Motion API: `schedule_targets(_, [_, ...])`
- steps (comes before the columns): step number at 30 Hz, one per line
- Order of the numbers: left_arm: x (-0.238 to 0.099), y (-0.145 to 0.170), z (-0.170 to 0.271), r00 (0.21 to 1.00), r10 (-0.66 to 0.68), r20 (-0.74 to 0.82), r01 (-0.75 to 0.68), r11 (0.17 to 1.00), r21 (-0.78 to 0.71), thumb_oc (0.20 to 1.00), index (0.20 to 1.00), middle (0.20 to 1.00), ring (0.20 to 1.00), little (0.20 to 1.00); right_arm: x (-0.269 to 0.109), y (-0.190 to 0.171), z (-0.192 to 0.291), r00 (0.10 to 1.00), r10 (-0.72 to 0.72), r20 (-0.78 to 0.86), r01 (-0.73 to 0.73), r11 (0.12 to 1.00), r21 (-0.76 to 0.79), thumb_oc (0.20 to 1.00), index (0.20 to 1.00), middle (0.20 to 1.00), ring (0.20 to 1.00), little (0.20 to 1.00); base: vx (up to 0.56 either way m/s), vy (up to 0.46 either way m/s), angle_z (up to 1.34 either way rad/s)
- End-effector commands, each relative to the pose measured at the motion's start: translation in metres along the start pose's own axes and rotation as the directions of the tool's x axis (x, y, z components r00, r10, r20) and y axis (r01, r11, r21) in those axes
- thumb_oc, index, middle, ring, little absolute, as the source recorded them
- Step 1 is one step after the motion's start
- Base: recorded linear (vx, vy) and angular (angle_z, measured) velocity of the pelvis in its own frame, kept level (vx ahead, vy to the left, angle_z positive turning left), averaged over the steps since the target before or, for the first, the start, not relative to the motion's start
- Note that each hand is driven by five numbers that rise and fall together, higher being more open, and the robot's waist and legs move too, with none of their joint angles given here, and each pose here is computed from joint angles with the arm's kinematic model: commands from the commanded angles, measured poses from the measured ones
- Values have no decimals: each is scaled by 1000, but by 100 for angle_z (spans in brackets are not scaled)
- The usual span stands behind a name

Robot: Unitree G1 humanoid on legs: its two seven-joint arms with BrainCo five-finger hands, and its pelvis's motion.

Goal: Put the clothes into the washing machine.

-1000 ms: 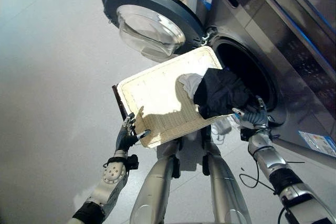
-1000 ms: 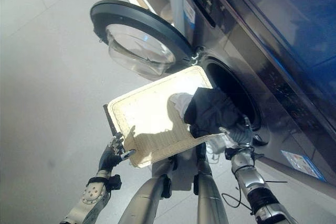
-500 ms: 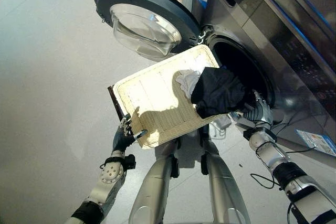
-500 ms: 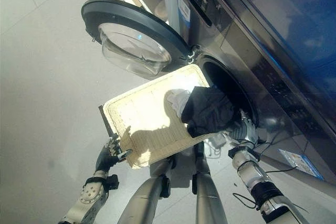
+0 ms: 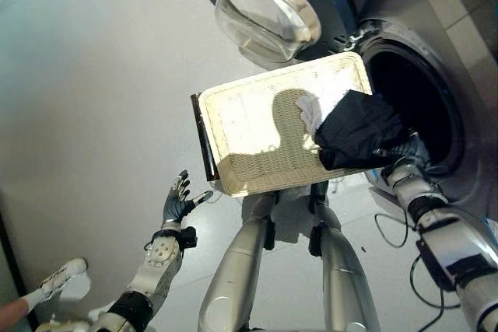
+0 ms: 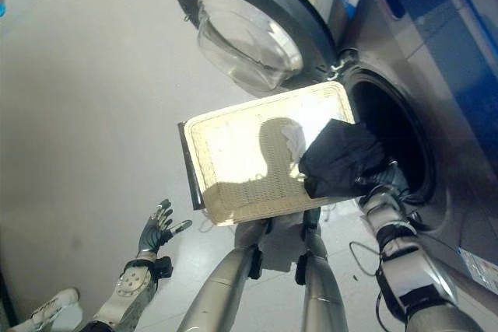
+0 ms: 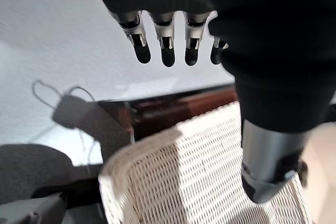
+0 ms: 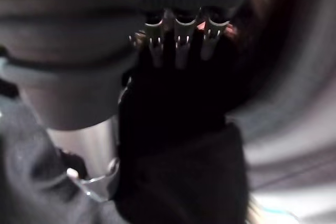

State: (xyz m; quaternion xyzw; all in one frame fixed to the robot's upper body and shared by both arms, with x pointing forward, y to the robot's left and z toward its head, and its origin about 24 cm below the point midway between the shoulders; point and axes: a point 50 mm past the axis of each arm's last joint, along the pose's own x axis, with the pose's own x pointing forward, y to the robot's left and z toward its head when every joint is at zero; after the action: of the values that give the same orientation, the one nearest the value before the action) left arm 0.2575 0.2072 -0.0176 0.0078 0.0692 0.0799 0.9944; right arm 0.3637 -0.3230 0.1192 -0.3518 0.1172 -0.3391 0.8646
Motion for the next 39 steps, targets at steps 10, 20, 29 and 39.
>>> schedule_targets(10, [-4, -27, 13, 992, -98, 82, 104, 993, -63, 1000, 1000, 1000, 1000, 1000, 11, -33, 20, 991, -119, 67, 118, 993, 31, 1000, 1000, 1000, 1000, 1000, 32, -69, 9])
schedule_targets(20, [-7, -29, 12, 989, -121, 90, 126, 991, -50, 1000, 1000, 1000, 1000, 1000, 12, -30, 27, 997, -57, 61, 55, 997, 47, 200, 200, 200, 200, 200, -4, -43, 2])
schedule_targets(29, [-10, -19, 14, 989, -114, 99, 118, 992, -38, 1000, 1000, 1000, 1000, 1000, 16, -51, 14, 993, -111, 48, 104, 987, 125, 200, 200, 200, 200, 200, -3, -2, 0])
schedule_targets(39, [-16, -8, 11, 993, -69, 93, 73, 997, -39, 1000, 1000, 1000, 1000, 1000, 6, -90, 27, 971, -238, 5, 87, 373, 924, 200, 200, 200, 200, 200, -12, 3, -3])
